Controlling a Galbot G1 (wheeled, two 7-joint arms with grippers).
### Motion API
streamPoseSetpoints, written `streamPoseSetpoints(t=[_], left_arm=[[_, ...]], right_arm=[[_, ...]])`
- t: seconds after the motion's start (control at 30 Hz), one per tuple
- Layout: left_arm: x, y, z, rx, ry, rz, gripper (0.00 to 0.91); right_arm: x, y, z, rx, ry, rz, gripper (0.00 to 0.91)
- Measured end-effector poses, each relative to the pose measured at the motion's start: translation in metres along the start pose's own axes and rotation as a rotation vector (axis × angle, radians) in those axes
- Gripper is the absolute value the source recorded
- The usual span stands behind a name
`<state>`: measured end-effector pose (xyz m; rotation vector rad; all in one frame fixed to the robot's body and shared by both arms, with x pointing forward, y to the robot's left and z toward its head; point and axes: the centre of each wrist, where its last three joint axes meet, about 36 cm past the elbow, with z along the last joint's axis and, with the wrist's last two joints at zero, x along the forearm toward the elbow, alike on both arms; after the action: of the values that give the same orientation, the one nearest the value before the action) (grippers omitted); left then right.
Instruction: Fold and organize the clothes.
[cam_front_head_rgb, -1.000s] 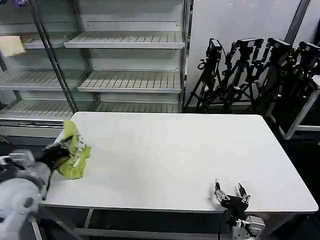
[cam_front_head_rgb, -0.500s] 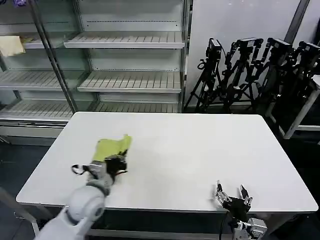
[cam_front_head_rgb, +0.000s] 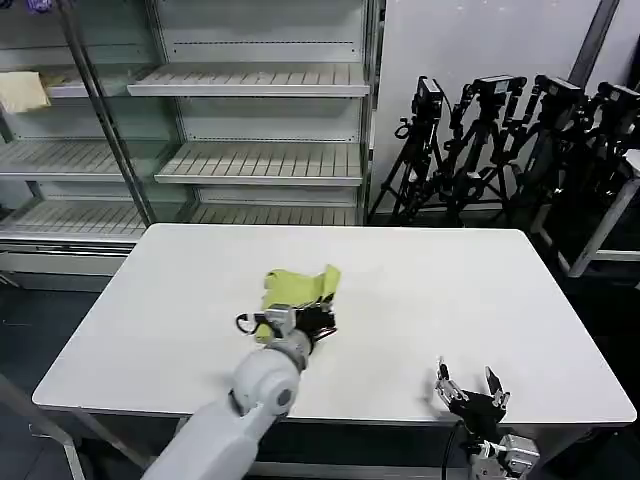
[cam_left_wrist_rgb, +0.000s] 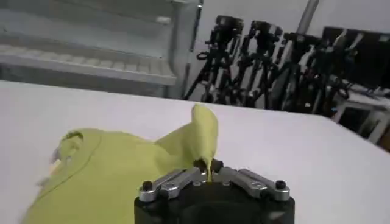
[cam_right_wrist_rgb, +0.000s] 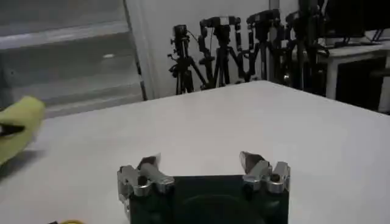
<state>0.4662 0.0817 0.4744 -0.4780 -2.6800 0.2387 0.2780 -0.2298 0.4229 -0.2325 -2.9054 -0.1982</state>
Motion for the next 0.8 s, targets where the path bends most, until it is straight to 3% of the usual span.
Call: streamPoseSetpoints(t=[0.07,0.1,0.17,0.2,0.53,0.8], left_arm=[[-0.009,-0.011,-0.003,0.021,-0.004,0.013,0.040],[-0.013,-0.017,-0.004,0.029,-0.006,0.020,0.202],[-0.021,-0.028,-0.006,0.047,-0.009,0.039,0.836],[-0.024,-0.034,-0.007,0.053,-0.010,0.047,0.907],[-0.034,-0.062,-0.014,0.113,-0.058,0.123,0.907],[0.000,-0.047,-0.030,0.158,-0.149,0.182,0.907]], right_arm=[[0.000,0.000,-0.001,0.006,-0.004,-0.002,0.907],[-0.001,0.000,-0.001,0.008,-0.006,-0.002,0.907],[-0.001,0.000,-0.002,0.009,-0.008,-0.002,0.907],[-0.001,0.000,-0.002,0.009,-0.009,-0.002,0.907],[-0.002,-0.001,-0.013,0.042,-0.050,-0.018,0.907],[-0.006,0.002,-0.022,0.048,-0.067,-0.043,0.907]])
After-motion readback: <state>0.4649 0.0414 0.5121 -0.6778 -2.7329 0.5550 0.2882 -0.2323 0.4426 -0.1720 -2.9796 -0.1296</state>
